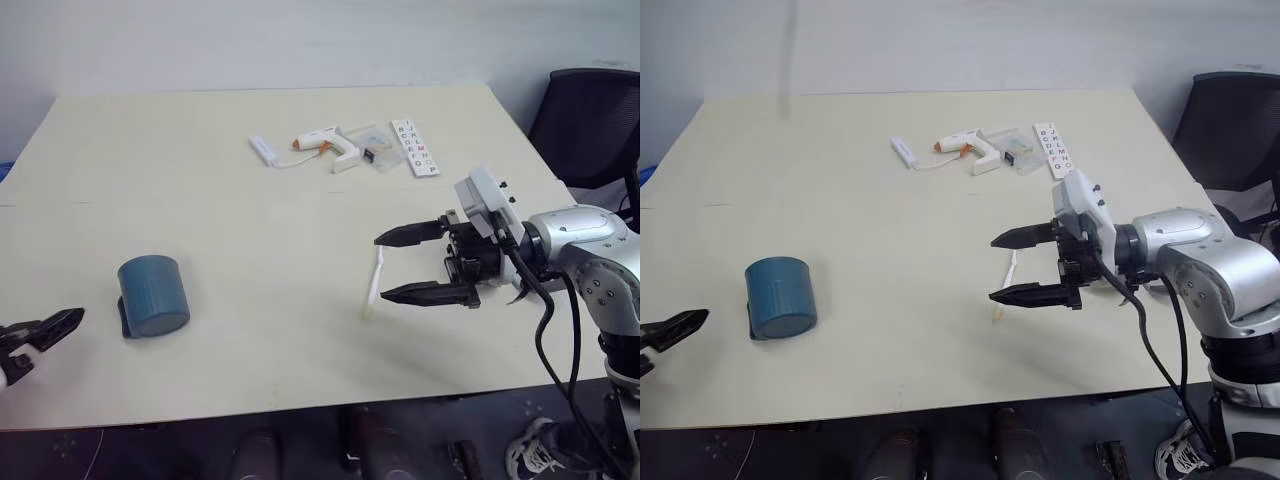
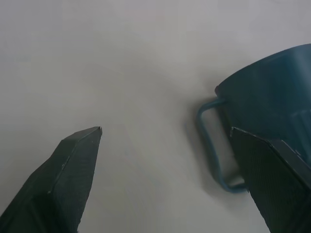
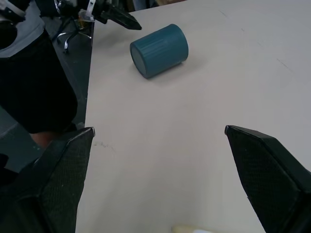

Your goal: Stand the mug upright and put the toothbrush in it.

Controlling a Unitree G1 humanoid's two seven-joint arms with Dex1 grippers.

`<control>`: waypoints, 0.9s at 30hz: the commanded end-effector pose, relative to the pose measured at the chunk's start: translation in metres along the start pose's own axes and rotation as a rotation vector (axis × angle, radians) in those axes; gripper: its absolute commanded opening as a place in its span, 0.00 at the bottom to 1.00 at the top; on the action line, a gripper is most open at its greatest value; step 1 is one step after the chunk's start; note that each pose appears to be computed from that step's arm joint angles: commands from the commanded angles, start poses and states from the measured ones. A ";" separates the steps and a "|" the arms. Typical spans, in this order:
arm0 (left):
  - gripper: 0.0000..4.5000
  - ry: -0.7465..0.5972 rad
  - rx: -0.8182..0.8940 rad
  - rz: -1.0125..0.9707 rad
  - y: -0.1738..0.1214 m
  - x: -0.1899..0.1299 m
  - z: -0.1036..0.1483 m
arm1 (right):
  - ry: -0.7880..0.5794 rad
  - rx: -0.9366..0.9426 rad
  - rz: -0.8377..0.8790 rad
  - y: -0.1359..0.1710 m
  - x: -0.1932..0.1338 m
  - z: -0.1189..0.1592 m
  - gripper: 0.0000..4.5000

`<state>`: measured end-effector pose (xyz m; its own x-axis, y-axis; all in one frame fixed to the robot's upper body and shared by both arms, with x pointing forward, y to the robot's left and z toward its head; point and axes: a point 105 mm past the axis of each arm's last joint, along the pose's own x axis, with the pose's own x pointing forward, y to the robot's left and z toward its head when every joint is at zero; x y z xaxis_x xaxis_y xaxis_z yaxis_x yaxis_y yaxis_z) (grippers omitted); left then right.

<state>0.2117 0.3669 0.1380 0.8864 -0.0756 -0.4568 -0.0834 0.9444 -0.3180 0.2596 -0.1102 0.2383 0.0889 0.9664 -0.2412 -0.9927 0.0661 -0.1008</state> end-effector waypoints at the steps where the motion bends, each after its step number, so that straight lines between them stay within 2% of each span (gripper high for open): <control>1: 1.00 0.049 0.017 -0.019 -0.005 0.008 0.001 | -0.011 -0.043 -0.015 0.007 -0.006 0.011 1.00; 7: 1.00 0.166 0.028 -0.030 -0.008 0.024 -0.012 | -0.013 -0.036 -0.042 0.010 -0.008 0.009 1.00; 16: 1.00 0.240 0.093 -0.054 -0.025 0.056 -0.013 | -0.028 -0.029 -0.079 0.012 -0.011 0.009 1.00; 19: 0.89 0.266 0.127 -0.055 -0.026 0.061 -0.016 | -0.028 -0.027 -0.090 0.013 -0.012 0.008 1.00; 20: 0.83 0.238 0.146 -0.086 -0.032 0.063 -0.012 | -0.028 -0.026 -0.093 0.014 -0.013 0.008 1.00; 27: 0.40 0.256 0.152 -0.136 -0.043 0.068 -0.013 | -0.028 -0.022 -0.114 0.016 -0.016 0.006 1.00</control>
<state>0.2709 0.3219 0.1191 0.7649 -0.2344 -0.6000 0.1059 0.9645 -0.2417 0.2473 -0.1219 0.2361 0.1927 0.9579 -0.2129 -0.9795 0.1749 -0.0995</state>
